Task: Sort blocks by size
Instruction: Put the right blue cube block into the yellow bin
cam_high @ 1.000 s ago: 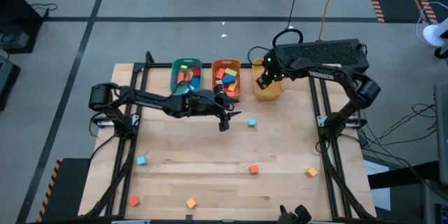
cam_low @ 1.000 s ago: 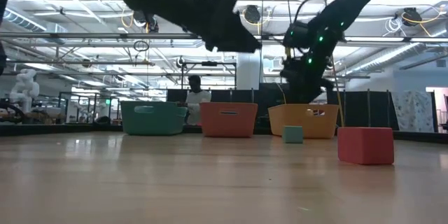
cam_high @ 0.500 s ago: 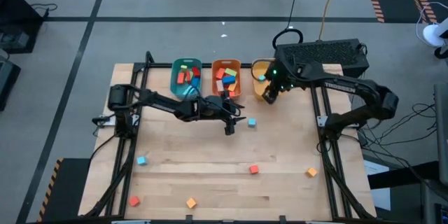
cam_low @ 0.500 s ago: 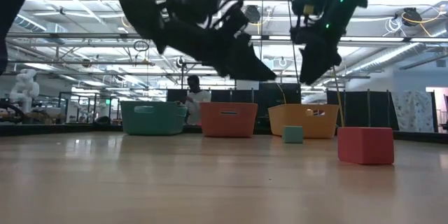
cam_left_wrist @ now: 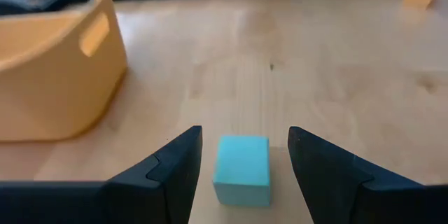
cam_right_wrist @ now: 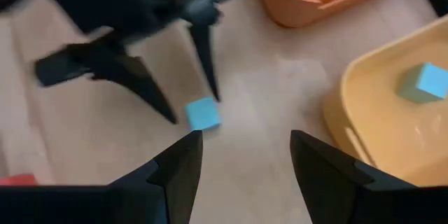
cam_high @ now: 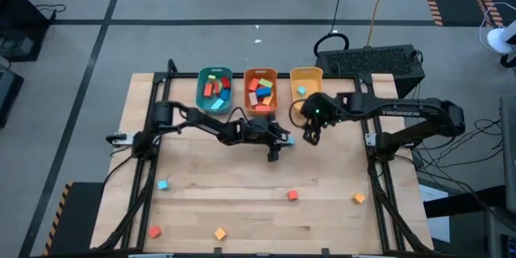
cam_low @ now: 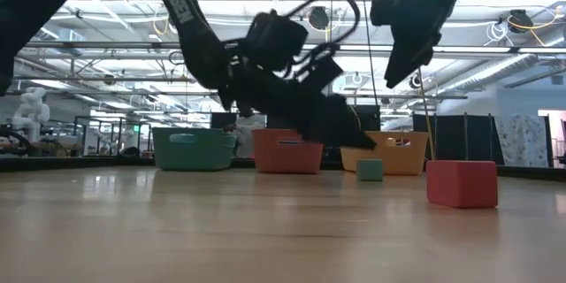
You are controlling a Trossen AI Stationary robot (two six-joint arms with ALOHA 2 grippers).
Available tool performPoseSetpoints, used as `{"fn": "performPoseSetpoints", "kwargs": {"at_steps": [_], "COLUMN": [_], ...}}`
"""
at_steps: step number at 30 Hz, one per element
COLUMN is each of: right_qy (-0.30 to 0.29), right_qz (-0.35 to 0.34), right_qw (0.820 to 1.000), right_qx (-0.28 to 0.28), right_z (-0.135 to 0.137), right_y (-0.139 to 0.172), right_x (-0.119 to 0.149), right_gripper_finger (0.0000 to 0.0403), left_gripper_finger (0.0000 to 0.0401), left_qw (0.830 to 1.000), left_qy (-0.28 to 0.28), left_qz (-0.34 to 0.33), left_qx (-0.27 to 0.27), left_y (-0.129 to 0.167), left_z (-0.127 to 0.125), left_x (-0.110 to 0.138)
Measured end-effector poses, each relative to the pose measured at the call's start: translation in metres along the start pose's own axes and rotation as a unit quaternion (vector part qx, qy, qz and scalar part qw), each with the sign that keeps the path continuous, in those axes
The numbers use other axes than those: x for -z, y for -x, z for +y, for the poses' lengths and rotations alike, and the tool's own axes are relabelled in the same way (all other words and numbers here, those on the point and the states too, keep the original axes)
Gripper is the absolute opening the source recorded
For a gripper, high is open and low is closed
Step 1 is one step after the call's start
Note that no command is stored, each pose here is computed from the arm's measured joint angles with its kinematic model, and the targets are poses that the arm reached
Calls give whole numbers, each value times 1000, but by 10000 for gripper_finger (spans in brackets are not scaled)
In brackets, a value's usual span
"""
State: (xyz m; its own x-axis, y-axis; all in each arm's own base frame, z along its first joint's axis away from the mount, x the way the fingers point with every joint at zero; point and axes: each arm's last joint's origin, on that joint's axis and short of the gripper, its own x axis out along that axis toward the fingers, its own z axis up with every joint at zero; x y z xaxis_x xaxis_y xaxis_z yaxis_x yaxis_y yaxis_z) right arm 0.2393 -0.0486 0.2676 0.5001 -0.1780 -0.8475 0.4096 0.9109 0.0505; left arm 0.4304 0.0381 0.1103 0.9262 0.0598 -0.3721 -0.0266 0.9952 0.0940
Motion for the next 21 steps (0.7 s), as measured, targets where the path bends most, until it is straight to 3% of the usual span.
{"fn": "performPoseSetpoints", "kwargs": {"at_steps": [16, 21], "right_qy": [21, 22], "right_qz": [-4, -4], "right_qw": [1000, 1000], "right_qx": [-6, -12], "right_z": [26, 32], "right_y": [3, 4], "right_x": [7, 9], "right_gripper_finger": [201, 201], "left_gripper_finger": [214, 175], "left_qw": [999, 998], "left_qy": [15, 34], "left_qz": [38, 43], "left_qx": [0, -7], "left_y": [-15, -14], "left_z": [2, 10], "left_x": [20, 22]}}
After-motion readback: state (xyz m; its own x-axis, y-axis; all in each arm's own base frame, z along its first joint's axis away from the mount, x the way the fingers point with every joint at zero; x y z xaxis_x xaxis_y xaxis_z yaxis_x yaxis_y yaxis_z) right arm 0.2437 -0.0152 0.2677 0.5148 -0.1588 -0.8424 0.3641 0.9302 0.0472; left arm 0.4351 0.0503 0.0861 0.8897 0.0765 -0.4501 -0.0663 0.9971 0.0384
